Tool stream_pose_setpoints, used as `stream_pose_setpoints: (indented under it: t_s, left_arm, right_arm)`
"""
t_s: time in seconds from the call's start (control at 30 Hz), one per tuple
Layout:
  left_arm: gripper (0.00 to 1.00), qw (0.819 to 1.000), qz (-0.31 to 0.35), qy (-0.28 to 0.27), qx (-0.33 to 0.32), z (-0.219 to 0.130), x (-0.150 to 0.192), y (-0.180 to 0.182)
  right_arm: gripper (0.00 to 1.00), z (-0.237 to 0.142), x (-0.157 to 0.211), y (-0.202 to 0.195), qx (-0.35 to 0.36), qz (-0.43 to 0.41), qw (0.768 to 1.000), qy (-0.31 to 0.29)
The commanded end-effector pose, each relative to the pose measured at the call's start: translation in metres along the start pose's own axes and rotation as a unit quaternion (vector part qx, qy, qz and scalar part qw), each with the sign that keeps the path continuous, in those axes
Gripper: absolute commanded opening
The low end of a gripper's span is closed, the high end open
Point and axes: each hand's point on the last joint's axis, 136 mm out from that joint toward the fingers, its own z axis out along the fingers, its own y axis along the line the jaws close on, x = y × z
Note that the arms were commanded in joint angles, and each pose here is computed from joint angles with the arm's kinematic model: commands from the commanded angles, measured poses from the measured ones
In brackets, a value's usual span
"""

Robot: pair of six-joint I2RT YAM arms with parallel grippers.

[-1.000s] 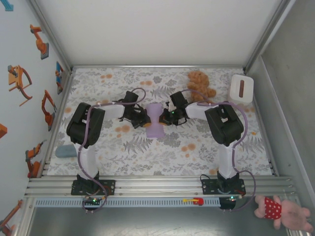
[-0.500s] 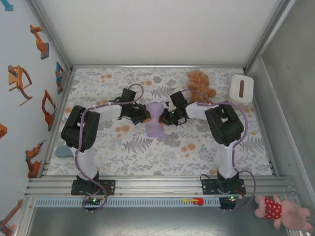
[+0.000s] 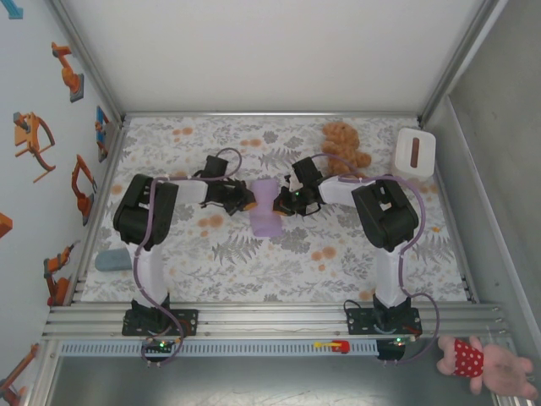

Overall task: Fold a paper plane with a square sheet of paper (pick it up from the middle)
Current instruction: First fold the square sheet of paper in half at the center of the table.

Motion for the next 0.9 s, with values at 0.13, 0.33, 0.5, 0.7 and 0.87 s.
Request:
stream_pose_setpoints:
  t_s: [0.13, 0.33, 0.5, 0.7, 0.87]
  left_arm:
    - [0.00, 0.999, -0.006, -0.035, -0.022, -0.040, -0.011, 0.012]
    - [0.01, 0.998, 0.040, -0.033, 0.032, -0.025, -0.001, -0.045]
    - [0.00, 0.999, 0.030, -0.010, 0.031, 0.009, 0.006, -0.046]
    - [0.00, 1.000, 0.008, -0.002, -0.004, 0.014, 0.014, -0.012]
    - [0.00, 0.999, -0.025, -0.012, -0.038, 0.003, 0.018, 0.031]
  right_arm:
    - [0.00, 0.013, 0.072, -0.151, 0.251, 0.102, 0.959, 0.077]
    - [0.00, 0.014, 0.071, -0.150, 0.249, 0.103, 0.960, 0.077]
    - [0.00, 0.015, 0.070, -0.150, 0.249, 0.103, 0.960, 0.078]
    - [0.00, 0.014, 0.071, -0.152, 0.252, 0.102, 0.959, 0.078]
    - [0.00, 0.015, 0.071, -0.155, 0.257, 0.103, 0.958, 0.077]
